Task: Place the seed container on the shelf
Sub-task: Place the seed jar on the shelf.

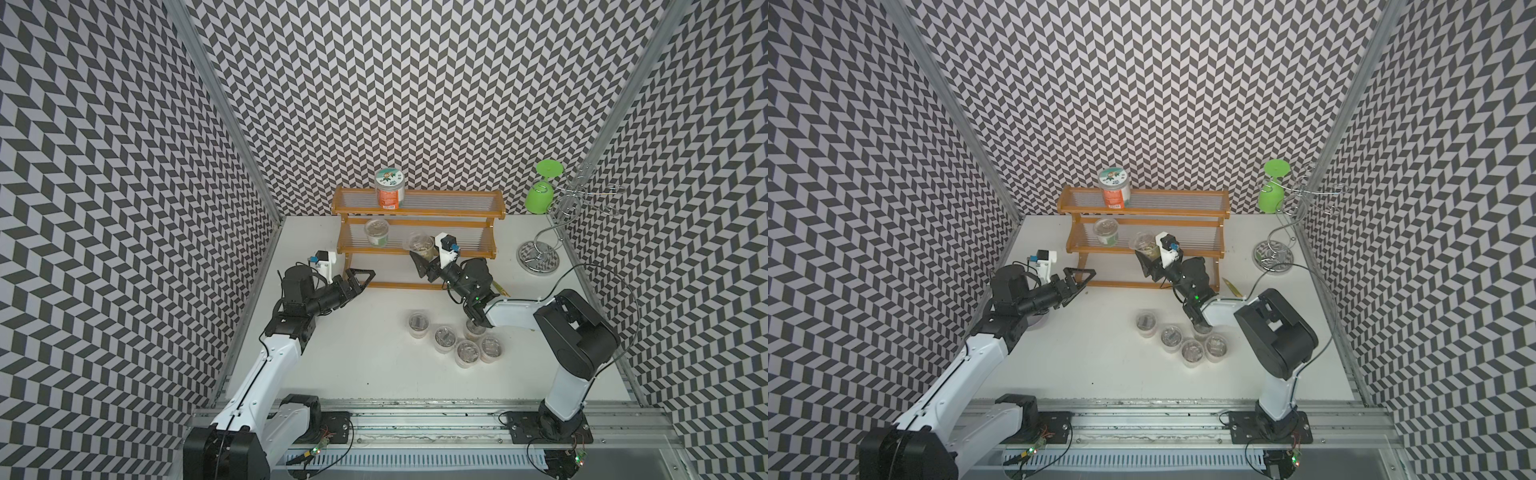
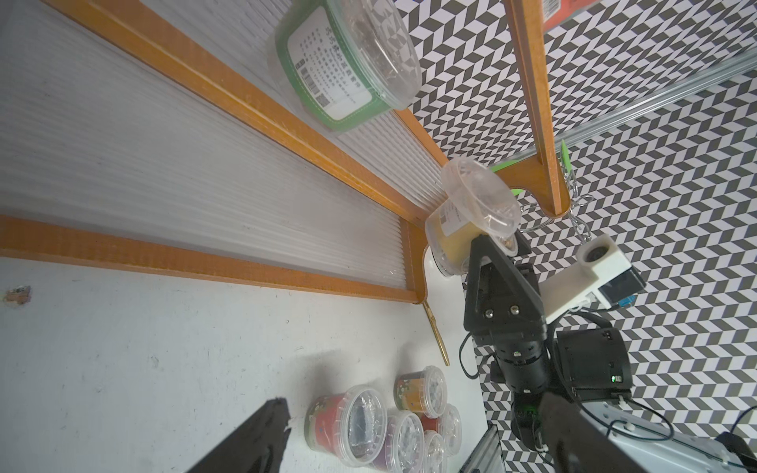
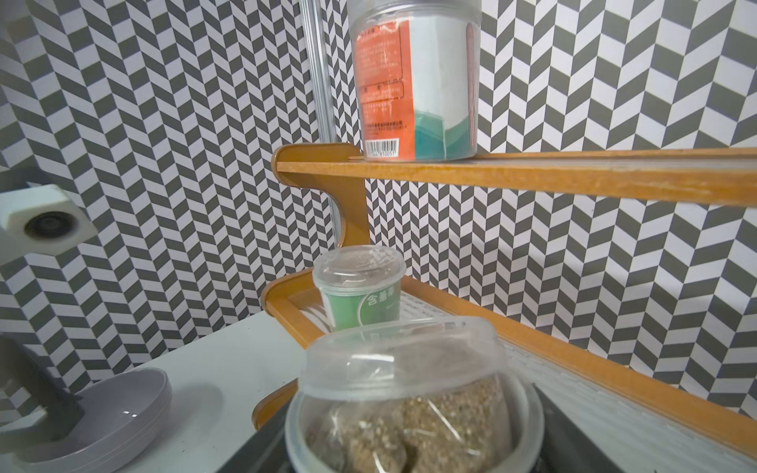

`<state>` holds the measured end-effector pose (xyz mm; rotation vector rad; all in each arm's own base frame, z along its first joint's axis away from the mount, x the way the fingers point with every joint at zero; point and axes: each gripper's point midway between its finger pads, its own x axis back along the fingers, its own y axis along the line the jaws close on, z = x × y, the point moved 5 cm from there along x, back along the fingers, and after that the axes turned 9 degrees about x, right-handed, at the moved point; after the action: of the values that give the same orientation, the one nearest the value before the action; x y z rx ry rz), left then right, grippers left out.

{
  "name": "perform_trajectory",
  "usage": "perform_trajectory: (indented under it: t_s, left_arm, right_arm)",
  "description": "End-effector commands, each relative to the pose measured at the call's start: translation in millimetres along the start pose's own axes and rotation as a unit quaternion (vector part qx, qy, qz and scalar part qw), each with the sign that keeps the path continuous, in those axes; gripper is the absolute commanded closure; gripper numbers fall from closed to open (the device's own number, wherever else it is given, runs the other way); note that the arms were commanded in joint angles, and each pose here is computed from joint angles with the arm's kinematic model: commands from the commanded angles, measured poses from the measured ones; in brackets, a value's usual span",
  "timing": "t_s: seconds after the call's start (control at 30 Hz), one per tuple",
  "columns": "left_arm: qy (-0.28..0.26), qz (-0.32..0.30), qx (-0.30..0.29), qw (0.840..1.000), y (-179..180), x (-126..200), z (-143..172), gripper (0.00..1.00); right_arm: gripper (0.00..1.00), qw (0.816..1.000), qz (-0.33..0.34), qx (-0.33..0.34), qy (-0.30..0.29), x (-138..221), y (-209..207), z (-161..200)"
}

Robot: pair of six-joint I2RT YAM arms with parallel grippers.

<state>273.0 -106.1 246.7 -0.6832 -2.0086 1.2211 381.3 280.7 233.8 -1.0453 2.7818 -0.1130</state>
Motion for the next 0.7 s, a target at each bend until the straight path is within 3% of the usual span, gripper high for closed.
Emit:
perform_trajectory:
  t_s: [0.0, 0.33, 0.67]
  left_arm:
    - [-0.005, 0.002, -0.015, 1.000, -3.1, 0.7, -3.7, 0.01]
    - [0.011, 0.004, -0.013, 1.000, 0.4, -5.6, -3.7, 0.01]
    - [0.013, 0.002, -0.013, 1.000, 4.5, -8.0, -3.3, 0.00]
  right_arm:
    - [0.23, 0.999, 0.008, 0.014, -0.034, -12.3, -8.7, -9.3]
    - [0.23, 0.997, 0.030, 0.029, -0.057, -28.0, -26.4, -3.2]
    - [0.23, 0.996, 0.069, 0.038, -0.038, -28.7, -42.9, 8.4]
